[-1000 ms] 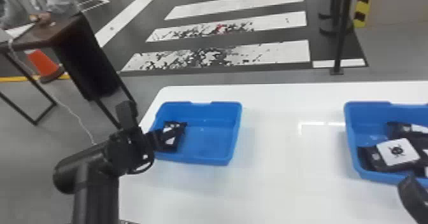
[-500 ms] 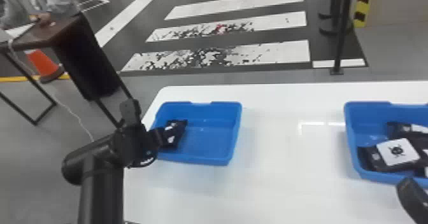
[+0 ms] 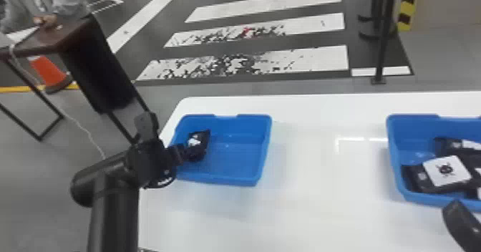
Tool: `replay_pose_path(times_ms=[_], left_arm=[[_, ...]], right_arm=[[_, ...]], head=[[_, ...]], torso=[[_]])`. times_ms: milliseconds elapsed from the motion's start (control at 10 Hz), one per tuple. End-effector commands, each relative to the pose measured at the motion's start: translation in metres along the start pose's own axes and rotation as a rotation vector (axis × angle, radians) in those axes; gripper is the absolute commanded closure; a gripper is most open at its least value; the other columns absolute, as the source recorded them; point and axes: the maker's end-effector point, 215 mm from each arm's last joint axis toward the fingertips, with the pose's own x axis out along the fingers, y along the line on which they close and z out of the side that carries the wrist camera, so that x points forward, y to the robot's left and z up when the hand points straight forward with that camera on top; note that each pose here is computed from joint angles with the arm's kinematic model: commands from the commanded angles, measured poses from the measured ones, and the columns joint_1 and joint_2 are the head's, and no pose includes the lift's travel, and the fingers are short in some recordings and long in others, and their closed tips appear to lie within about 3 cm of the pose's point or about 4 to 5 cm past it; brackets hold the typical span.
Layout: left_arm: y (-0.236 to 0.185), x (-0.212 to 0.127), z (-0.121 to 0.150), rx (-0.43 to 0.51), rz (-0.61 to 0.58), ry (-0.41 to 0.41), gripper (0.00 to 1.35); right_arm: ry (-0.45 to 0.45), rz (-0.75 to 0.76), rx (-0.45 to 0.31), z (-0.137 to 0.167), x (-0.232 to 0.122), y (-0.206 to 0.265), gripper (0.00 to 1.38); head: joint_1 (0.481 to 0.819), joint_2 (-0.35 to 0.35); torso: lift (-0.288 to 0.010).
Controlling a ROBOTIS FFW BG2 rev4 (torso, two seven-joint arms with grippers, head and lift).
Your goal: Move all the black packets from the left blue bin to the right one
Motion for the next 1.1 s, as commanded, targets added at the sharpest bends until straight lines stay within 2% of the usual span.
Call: replay_pose_path(times_ms=[0,300,500,700,1000], left_arm=[[0.004,0.001,-0.004,0.015,0.015,0.002,1.21],[0.003,0.002,-0.003,0.057,0.004,-0.03,1.21],[-0.015,0.0,-0.003,0.06,-0.074,-0.068,1.21],[-0.039,-0.015,0.004,0.083,-0.136,-0.121,1.21],[-0.087,-0.047,-0.001,0.139,-0.261,-0.172,1.21]], right_arm=[[0.0,0.001,0.004,0.0,0.0,0.0,0.13],[0.01,0.009,0.019,-0.004,-0.001,0.002,0.13],[0.01,0.011,0.02,-0.003,-0.001,0.004,0.13],[0.009,0.016,0.024,-0.003,0.0,0.005,0.13],[0.009,0.023,0.025,-0.002,0.001,0.006,0.13]], head=[[0.695,0.35],[0.695,0.35],[0.695,0.35],[0.695,0.35],[0.695,0.323]], torso=[[-0.14],[-0.14],[-0.14],[-0.14],[-0.14]])
